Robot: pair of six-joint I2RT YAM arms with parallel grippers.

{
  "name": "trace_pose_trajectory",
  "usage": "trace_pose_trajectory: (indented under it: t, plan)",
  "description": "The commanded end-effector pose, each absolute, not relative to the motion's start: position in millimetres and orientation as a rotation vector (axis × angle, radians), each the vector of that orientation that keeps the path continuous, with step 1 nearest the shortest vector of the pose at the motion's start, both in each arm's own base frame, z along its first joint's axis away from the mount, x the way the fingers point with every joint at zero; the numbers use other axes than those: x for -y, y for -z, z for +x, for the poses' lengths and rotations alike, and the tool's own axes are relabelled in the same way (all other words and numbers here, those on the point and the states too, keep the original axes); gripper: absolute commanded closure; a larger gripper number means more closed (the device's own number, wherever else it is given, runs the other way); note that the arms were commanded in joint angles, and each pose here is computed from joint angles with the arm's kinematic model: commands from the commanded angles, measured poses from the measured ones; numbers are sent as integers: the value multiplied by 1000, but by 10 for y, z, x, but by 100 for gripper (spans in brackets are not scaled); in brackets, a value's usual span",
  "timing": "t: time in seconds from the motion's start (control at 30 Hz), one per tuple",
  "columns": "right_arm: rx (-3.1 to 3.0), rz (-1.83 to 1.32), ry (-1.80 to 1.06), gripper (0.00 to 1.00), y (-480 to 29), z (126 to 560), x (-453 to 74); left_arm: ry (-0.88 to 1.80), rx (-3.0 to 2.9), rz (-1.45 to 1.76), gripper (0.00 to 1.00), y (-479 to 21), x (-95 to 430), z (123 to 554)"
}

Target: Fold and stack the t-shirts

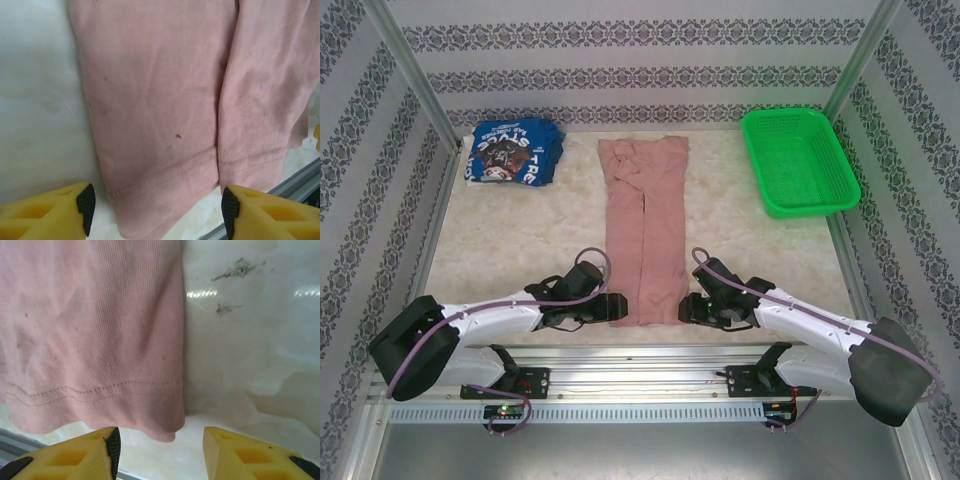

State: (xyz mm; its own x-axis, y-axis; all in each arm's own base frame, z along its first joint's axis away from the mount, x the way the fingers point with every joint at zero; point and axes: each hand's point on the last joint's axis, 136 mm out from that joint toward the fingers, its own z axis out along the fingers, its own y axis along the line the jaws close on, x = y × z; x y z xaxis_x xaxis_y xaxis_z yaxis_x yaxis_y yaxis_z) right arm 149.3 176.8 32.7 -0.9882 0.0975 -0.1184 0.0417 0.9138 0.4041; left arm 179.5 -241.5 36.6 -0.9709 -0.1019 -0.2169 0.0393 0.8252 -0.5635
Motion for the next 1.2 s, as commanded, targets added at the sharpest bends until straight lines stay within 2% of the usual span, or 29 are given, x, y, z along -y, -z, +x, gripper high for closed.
trace_pose_trajectory:
  t: [0.0, 0.1, 0.2, 0.43, 0.67, 0.97, 1.07, 1.17]
  plan:
    - [-2964, 67, -589, 51, -295, 1432, -1740, 827, -2823, -65, 32, -326, 2361, 1643]
    - [-2978, 53, -576, 51, -259, 1424, -1736, 809, -2840, -61, 34, -286, 2359, 1610]
    - [-2994, 38, -569, 51, -218, 1436, -1765, 803, -2853, -69, 41, -212, 2369, 1600]
    - [-2977, 37, -587, 51, -169, 1510, -1847, 805, -2846, -59, 68, -119, 2466, 1641]
    - [-2929, 53, -666, 55, -204, 1668, -2004, 809, -2816, -21, 85, -160, 2538, 1724]
    - [-2927, 34, -710, 63, -270, 1778, -2159, 867, -2780, 24, 92, -269, 2646, 1769]
    - [-2931, 19, -705, 71, -290, 1816, -2184, 869, -2763, 42, 92, -334, 2648, 1782]
    - [-2931, 20, -695, 74, -308, 1856, -2187, 878, -2753, 54, 93, -375, 2652, 1780]
